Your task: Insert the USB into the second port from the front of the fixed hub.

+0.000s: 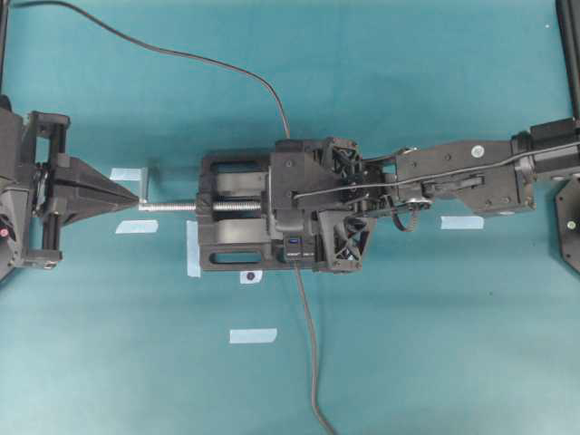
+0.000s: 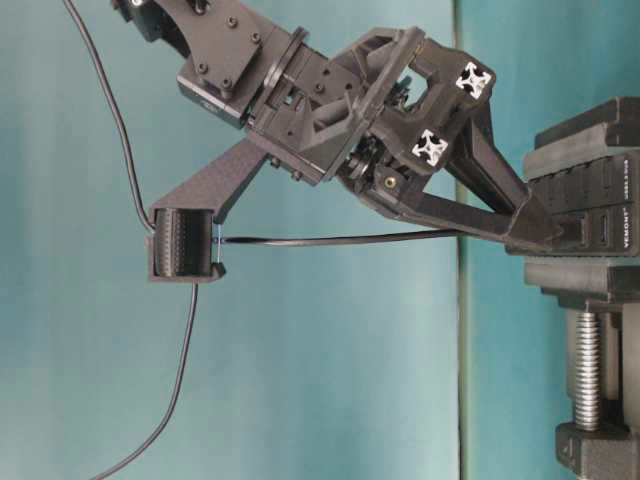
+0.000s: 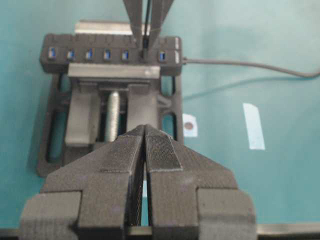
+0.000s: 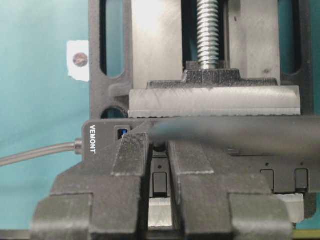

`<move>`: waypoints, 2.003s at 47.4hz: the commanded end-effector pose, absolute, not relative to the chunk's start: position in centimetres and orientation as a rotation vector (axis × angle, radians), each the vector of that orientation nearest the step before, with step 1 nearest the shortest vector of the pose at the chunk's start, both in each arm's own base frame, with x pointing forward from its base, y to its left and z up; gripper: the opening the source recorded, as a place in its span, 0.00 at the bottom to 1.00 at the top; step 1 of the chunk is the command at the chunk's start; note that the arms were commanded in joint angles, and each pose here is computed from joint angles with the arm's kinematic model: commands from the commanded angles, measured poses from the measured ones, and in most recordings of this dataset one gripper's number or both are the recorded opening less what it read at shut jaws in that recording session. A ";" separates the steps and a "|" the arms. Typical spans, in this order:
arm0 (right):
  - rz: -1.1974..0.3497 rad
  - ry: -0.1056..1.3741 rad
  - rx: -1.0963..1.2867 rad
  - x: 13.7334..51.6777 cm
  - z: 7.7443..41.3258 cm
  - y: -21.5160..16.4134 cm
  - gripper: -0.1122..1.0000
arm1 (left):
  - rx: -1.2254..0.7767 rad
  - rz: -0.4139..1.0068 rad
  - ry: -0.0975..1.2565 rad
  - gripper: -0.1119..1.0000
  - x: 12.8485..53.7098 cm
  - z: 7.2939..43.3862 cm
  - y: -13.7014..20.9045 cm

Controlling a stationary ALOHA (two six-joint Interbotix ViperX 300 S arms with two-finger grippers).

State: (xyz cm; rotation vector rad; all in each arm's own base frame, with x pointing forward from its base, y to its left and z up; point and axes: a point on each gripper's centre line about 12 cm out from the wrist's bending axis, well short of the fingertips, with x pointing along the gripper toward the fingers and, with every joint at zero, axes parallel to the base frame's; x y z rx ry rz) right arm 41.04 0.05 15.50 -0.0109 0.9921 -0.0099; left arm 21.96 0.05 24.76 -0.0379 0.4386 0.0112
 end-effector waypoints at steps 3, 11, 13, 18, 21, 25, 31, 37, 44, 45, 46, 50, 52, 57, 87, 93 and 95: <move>-0.007 1.010 -0.005 41.0 15.1 0.4 0.16 | -0.038 0.009 0.414 0.10 22.2 25.4 0.0; -0.008 1.017 -0.005 41.0 15.0 0.4 0.16 | -0.038 0.010 0.419 0.10 22.2 25.3 0.0; -0.008 1.021 -0.005 41.0 14.9 0.4 0.16 | -0.038 0.009 0.417 0.10 22.2 25.3 0.0; -0.008 1.029 -0.005 40.9 14.9 0.4 0.16 | -0.038 0.011 0.419 0.10 22.2 25.3 0.1; -0.008 1.027 -0.005 40.9 14.9 0.4 0.16 | -0.035 0.009 0.419 0.10 22.2 25.3 0.0; -0.008 1.029 -0.005 40.9 14.9 0.4 0.16 | -0.038 0.010 0.419 0.10 22.2 25.3 0.0; -0.008 1.029 -0.005 40.9 14.9 0.4 0.16 | -0.036 0.009 0.419 0.10 22.2 25.3 0.0; -0.008 1.024 -0.005 41.0 15.0 0.4 0.16 | -0.038 0.009 0.417 0.10 22.1 25.3 0.0; -0.008 1.023 -0.005 41.0 15.1 0.4 0.16 | -0.038 0.011 0.419 0.10 22.2 25.3 0.1; -0.009 1.024 -0.004 41.0 15.1 0.4 0.16 | -0.036 0.009 0.419 0.10 22.2 25.3 0.0; -0.009 1.021 -0.004 41.0 15.1 0.4 0.16 | -0.036 0.009 0.419 0.10 22.2 25.3 0.0; -0.009 1.018 -0.004 41.1 15.2 0.4 0.16 | -0.036 0.009 0.419 0.10 22.2 25.3 0.0; -0.009 1.017 -0.004 41.2 15.3 0.4 0.16 | -0.038 0.011 0.419 0.10 22.2 25.3 0.1; -0.009 1.009 -0.003 41.3 15.4 0.4 0.16 | -0.035 0.009 0.419 0.10 22.2 25.3 0.0; -0.007 0.957 -0.003 41.7 16.6 0.4 0.56 | -0.038 0.009 0.405 0.10 21.9 25.5 0.0; -0.007 0.951 -0.002 41.8 16.6 0.4 0.75 | -0.036 0.010 0.394 0.10 21.7 25.7 0.1; -0.007 0.949 -0.002 41.8 16.6 0.4 0.80 | -0.038 0.011 0.391 0.10 21.6 25.7 0.1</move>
